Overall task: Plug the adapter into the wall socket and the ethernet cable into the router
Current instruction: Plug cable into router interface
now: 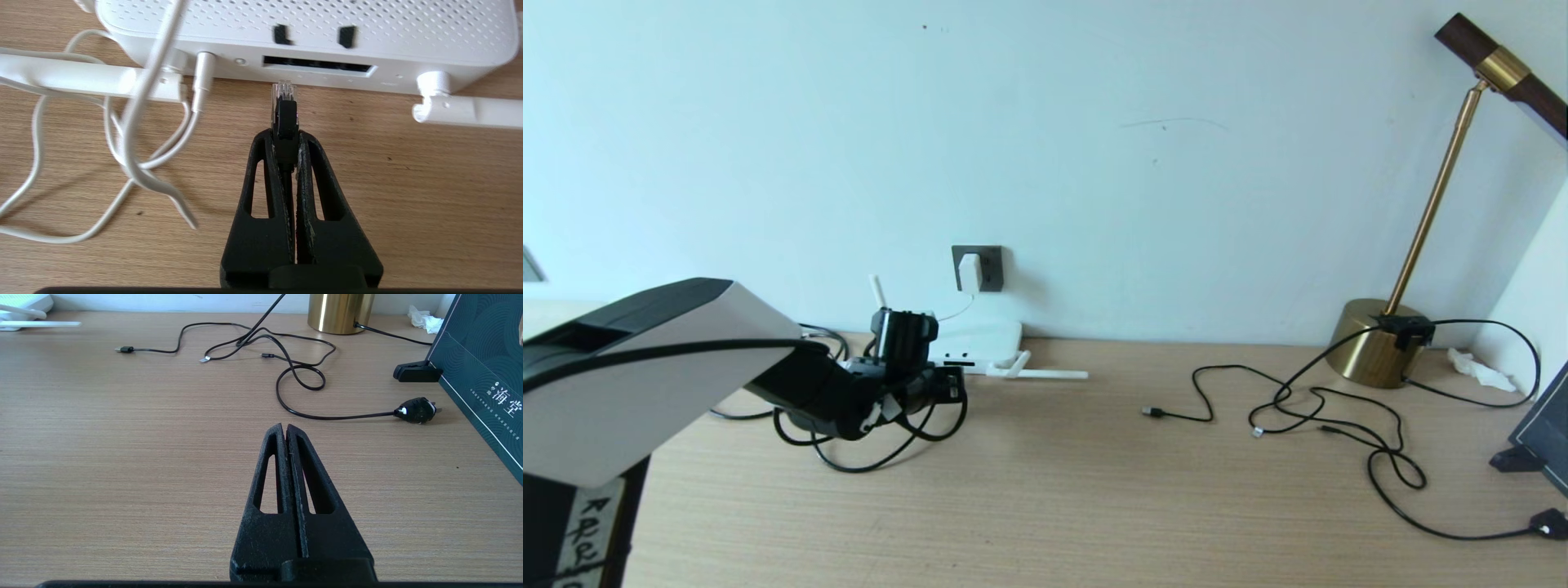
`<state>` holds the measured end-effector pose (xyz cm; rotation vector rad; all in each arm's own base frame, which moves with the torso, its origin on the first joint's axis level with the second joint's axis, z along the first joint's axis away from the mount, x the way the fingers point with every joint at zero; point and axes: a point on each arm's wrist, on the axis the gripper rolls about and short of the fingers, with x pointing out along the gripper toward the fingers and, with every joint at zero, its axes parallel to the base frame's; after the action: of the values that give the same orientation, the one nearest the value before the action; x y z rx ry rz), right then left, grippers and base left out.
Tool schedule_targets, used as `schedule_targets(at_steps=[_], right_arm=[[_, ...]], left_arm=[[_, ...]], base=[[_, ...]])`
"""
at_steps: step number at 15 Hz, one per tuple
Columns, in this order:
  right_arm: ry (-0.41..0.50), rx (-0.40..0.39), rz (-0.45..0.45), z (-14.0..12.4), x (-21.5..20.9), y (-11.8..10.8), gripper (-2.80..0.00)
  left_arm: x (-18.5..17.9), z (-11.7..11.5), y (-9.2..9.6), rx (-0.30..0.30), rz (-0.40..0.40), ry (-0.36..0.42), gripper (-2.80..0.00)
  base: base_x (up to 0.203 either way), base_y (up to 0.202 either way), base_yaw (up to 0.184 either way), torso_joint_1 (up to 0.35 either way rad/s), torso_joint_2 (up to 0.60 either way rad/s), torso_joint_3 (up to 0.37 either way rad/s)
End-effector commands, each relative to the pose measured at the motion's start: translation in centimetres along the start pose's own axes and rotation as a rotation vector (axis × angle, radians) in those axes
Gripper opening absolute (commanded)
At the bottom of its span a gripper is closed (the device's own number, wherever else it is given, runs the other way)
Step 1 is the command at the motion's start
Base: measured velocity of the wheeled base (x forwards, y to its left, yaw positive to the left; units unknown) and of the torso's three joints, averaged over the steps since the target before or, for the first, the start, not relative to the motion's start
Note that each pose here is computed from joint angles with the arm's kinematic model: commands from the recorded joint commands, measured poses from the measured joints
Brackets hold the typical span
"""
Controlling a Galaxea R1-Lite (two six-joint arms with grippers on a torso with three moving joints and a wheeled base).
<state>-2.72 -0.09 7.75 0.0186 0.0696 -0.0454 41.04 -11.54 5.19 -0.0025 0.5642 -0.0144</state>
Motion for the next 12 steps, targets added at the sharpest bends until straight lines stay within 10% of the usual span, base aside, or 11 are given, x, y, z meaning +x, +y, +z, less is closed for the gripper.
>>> schedule_targets(at_steps=[1,12], right_arm=[[0.002,0.0,0.0,-0.01,0.01,0.0,-2.8],[0.002,0.0,-0.001,-0.01,0.01,0.0,-2.8]], left_arm=[[0.25,0.13,0.64,-0.011,0.012,-0.004,-2.8],[1.13,0.47,0.83,-0.018,-0.014,-0.013,-2.8]], base=[[0.0,0.0,0.0,0.0,0.0,0.0],[0.0,0.0,0.0,0.0,0.0,0.0]])
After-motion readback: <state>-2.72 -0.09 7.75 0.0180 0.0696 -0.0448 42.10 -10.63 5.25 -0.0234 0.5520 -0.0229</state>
